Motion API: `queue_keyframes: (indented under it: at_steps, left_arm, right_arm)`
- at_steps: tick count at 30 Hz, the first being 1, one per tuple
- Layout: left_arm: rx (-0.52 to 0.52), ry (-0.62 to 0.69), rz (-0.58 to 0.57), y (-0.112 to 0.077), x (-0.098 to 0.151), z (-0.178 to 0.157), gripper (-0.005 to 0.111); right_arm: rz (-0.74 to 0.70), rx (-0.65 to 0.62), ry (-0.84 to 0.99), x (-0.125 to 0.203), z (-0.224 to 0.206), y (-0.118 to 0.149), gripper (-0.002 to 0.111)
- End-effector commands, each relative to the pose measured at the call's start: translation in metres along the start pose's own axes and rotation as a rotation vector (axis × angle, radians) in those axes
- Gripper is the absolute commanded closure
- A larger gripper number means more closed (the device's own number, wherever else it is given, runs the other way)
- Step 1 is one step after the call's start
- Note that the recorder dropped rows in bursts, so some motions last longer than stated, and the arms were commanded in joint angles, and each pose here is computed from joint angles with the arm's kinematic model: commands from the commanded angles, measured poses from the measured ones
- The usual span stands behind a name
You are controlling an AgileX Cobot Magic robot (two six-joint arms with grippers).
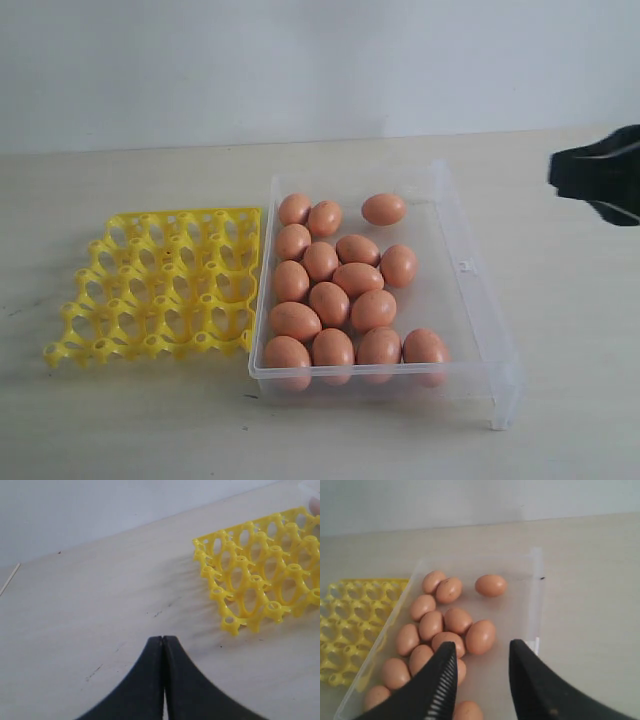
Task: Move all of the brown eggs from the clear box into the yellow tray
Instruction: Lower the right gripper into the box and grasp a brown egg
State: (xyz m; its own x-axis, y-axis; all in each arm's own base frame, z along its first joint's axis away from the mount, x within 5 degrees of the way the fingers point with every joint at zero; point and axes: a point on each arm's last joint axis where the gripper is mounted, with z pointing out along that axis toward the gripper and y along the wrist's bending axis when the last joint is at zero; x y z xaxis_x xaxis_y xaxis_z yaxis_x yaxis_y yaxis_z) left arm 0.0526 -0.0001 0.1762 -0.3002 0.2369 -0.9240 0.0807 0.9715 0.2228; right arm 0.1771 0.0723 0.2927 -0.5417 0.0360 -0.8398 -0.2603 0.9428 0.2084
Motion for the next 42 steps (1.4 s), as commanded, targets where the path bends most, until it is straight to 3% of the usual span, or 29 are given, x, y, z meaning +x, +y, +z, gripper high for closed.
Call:
queue_keyframes:
  at_steps: [1, 7, 12, 22, 26, 29, 31, 42]
  left_arm:
    - [-0.002, -0.015, -0.005, 0.000, -0.002, -0.001, 0.107]
    - [-0.002, -0.015, -0.005, 0.000, -0.002, -0.001, 0.107]
    - [-0.002, -0.015, -0.005, 0.000, -0.002, -0.001, 0.107]
    - [-0.002, -0.015, -0.005, 0.000, -0.002, -0.001, 0.107]
    - [-0.002, -0.015, -0.005, 0.000, -0.002, -0.001, 0.107]
    - [-0.002, -0.015, -0.005, 0.000, -0.002, -0.001, 0.107]
    - [-0.002, -0.015, -0.005, 0.000, -0.002, -0.001, 0.107]
    - [-0.002, -0.015, -0.005, 0.000, -0.002, -0.001, 0.107]
  right_arm:
    - [-0.087, -0.033, 0.070, -0.012, 0.032, 0.018, 0.074]
    - [-0.086, -0.058, 0.132, -0.028, 0.071, 0.039, 0.079]
    - [-0.072, -0.017, 0.279, -0.039, 0.100, 0.050, 0.108]
    - [-0.101, 0.125, 0.669, -0.040, 0.170, 0.056, 0.108]
    - [-0.050, 0.147, 0.764, -0.031, 0.200, 0.060, 0.097]
    - [0.048, 0.201, 0.836, -0.022, 0.227, 0.062, 0.065]
    - [0.091, 0.262, 0.832, -0.021, 0.240, 0.059, 0.051]
    - [0.060, 0.412, 0.829, -0.011, 0.272, 0.033, 0.050]
